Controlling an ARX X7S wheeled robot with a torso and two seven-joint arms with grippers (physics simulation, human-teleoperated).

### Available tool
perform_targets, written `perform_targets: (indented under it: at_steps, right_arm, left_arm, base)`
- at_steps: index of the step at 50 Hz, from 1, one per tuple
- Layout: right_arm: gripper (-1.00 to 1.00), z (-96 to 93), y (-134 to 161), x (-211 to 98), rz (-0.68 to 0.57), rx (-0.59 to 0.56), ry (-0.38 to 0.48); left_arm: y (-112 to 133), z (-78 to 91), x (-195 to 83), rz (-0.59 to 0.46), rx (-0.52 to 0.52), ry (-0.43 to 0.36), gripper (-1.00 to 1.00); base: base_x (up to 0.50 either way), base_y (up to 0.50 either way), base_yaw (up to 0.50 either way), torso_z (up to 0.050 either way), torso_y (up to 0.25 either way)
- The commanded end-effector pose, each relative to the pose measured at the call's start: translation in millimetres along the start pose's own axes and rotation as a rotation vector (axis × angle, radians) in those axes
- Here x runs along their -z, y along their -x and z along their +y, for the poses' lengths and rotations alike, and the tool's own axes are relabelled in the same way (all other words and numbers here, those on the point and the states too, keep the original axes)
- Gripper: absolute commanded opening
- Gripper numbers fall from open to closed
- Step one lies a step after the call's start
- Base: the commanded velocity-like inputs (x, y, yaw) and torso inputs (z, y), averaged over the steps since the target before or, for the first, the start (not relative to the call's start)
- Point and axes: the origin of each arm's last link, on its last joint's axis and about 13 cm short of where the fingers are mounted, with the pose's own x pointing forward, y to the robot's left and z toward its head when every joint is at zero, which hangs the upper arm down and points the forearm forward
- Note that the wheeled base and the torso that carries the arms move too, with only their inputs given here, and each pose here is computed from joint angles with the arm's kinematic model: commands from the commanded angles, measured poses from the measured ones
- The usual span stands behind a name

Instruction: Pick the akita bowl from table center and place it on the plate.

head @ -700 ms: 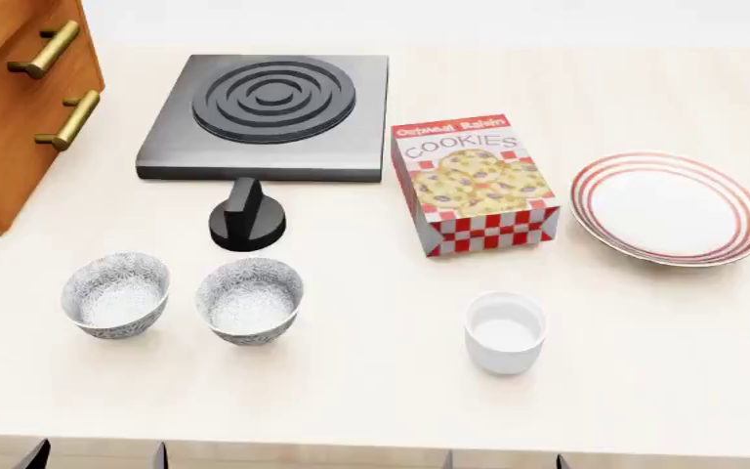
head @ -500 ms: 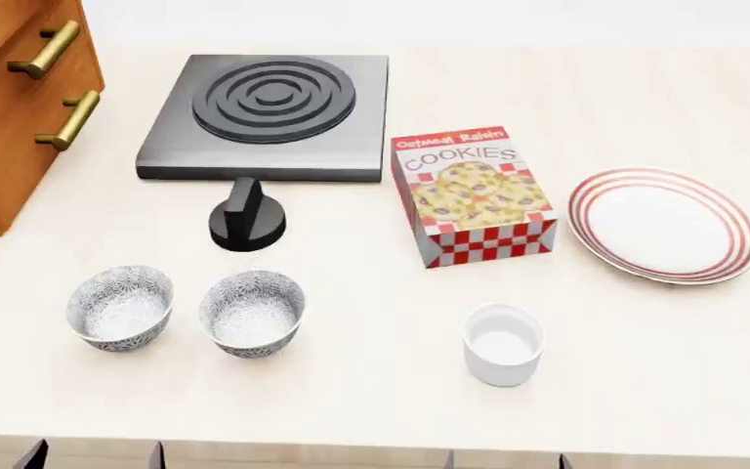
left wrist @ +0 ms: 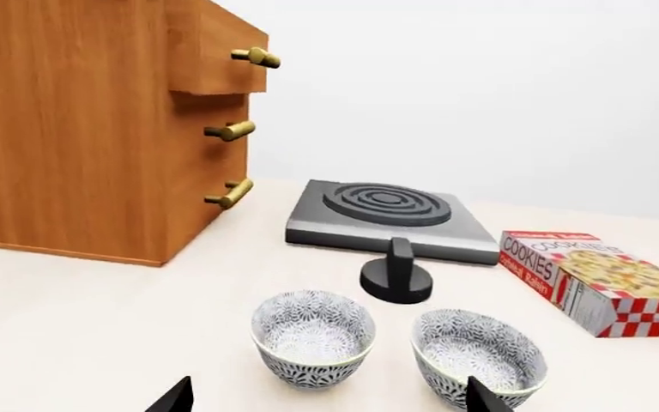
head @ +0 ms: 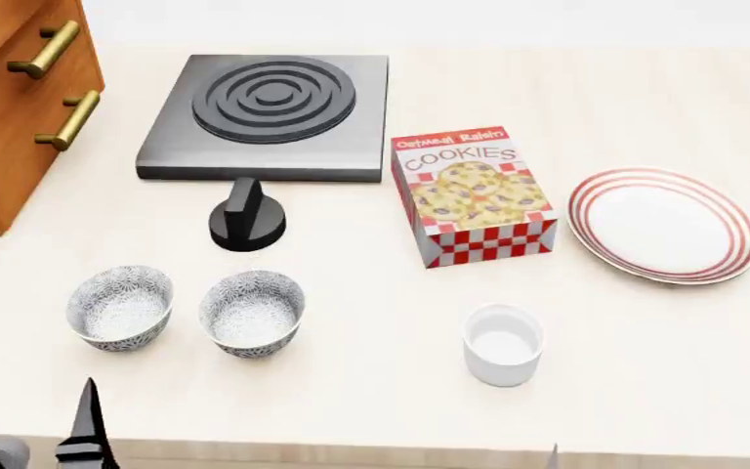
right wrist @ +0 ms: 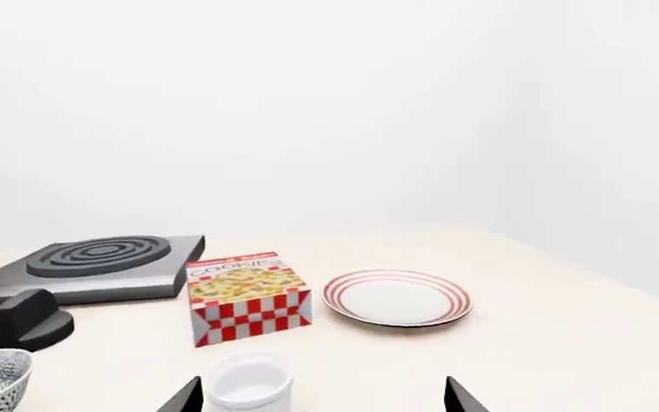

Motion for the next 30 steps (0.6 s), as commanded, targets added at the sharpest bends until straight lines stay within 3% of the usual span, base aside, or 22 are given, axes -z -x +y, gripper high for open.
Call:
perform_targets:
  at_steps: [1, 13, 21, 30]
  right_arm:
    - [1.00, -17.3, 23, -31, -0.114, 0.103, 0.015]
    - [1.00, -21.1, 31, -41, -0.154, 0.135, 0.020]
    - [1.00, -22.4, 31, -41, -0.178, 0.137, 0.011]
    - [1.00, -22.4, 33, -42, -0.191, 0.139, 0.010]
  left_arm:
    - [-1, 8.2, -18, -0.045, -0.034, 0.016, 1.00]
    - [-4, 12.7, -17, -0.049, -0.050, 0.018, 1.00]
    - [-7, 14.9, -16, -0.047, -0.062, 0.023, 1.00]
    - [-6, 14.7, -15, -0.043, -0.058, 0.024, 1.00]
  base:
    - [0.00, 0.00, 0.00, 0.000, 0.000]
    - [0.43, 0.00, 0.00, 0.000, 0.000]
    - [0.00, 0.00, 0.00, 0.000, 0.000]
    - [0.49, 0.00, 0.00, 0.000, 0.000]
